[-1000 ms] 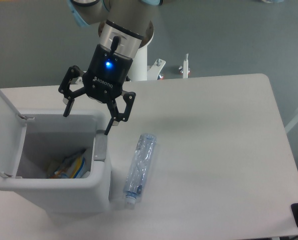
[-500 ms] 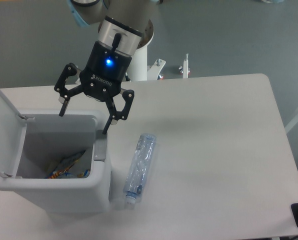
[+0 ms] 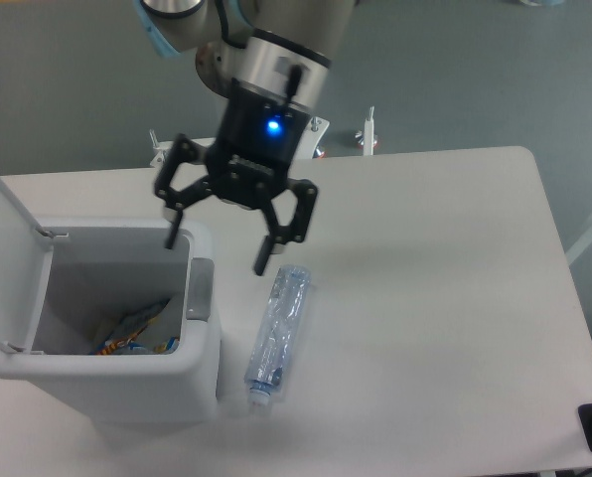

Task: Place the trash in the trash can
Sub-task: 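Move the open gripper over the clear plastic water bottle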

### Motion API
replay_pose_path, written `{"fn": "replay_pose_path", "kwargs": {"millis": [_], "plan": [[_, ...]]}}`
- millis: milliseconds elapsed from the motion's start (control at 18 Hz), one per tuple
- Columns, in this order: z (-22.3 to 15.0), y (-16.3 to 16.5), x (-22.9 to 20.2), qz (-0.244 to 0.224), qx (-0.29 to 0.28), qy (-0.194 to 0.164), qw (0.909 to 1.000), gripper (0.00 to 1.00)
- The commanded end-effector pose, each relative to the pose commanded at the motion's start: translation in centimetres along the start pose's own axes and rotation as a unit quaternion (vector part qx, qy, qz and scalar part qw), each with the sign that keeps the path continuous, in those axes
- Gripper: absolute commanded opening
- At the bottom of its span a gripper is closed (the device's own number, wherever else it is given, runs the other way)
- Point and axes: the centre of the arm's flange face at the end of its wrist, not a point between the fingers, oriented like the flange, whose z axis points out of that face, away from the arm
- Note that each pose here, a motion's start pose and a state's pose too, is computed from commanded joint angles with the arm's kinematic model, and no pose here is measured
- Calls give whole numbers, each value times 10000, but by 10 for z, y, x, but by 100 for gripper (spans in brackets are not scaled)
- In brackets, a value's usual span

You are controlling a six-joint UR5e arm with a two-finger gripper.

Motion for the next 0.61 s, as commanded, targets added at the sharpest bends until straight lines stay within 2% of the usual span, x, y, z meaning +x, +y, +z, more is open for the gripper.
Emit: {"fn": "replay_pose_path", "kwargs": {"millis": [111, 222, 500, 611], "plan": [[-4, 6, -24, -122, -151, -441, 9988, 100], [1, 14, -36, 120, -339, -793, 9962, 100], [18, 43, -58, 691, -1009, -941, 9880, 100], [28, 62, -68, 955, -1313, -1079, 9808, 100]]}}
